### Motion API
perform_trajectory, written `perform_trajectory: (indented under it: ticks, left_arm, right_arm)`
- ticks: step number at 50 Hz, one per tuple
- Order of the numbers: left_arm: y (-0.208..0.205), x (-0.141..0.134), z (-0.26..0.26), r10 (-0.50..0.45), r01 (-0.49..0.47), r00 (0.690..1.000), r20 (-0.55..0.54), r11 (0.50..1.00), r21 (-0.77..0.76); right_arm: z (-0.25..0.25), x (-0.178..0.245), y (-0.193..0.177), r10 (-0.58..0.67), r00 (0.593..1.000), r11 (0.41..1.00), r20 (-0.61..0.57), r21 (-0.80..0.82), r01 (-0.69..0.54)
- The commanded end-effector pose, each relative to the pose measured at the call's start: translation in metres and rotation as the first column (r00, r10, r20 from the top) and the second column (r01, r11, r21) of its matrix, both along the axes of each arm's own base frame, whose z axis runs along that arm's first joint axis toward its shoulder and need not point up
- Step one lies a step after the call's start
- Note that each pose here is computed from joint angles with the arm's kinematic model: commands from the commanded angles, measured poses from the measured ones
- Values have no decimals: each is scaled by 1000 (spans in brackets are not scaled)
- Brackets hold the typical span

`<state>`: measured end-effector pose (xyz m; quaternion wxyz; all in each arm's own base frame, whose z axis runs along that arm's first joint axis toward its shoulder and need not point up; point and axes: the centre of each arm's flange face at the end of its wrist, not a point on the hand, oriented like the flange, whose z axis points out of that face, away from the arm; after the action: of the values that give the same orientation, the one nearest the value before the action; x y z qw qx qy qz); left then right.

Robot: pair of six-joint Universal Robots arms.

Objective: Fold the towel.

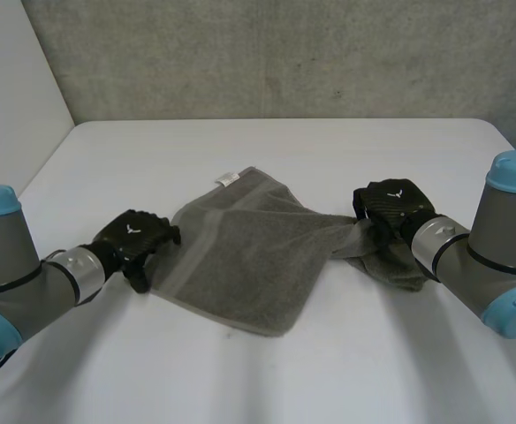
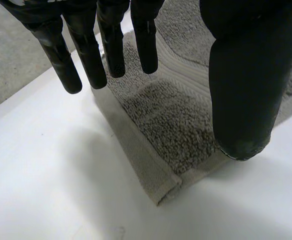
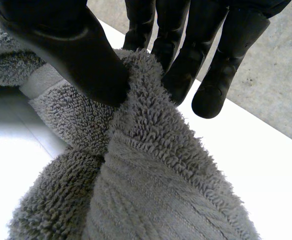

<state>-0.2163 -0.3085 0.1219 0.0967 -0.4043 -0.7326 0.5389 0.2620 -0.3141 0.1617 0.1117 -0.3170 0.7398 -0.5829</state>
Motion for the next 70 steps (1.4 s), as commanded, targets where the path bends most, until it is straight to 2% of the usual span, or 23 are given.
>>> perform_trajectory:
  ticks: [1,36,62,70]
  left_arm:
    - [-1,3,-7,-12,12,999,47,1000,-7]
    - [-21,0,-6,-6,7,999,49,1000,-25]
    - [-21,-18,-13,-56,55,997,49,998,9]
    - [-22,-19,9,-38,38,999,13,999,-28]
  right_arm:
    - [-2,0,0,1,1000,1000,-1,5,-1]
    - [-9,3,2,14,1000,1000,-22,11,-14]
    - [-13,3,2,17,999,1000,-31,15,-16]
    - [-13,3,2,17,999,1000,-31,15,-16]
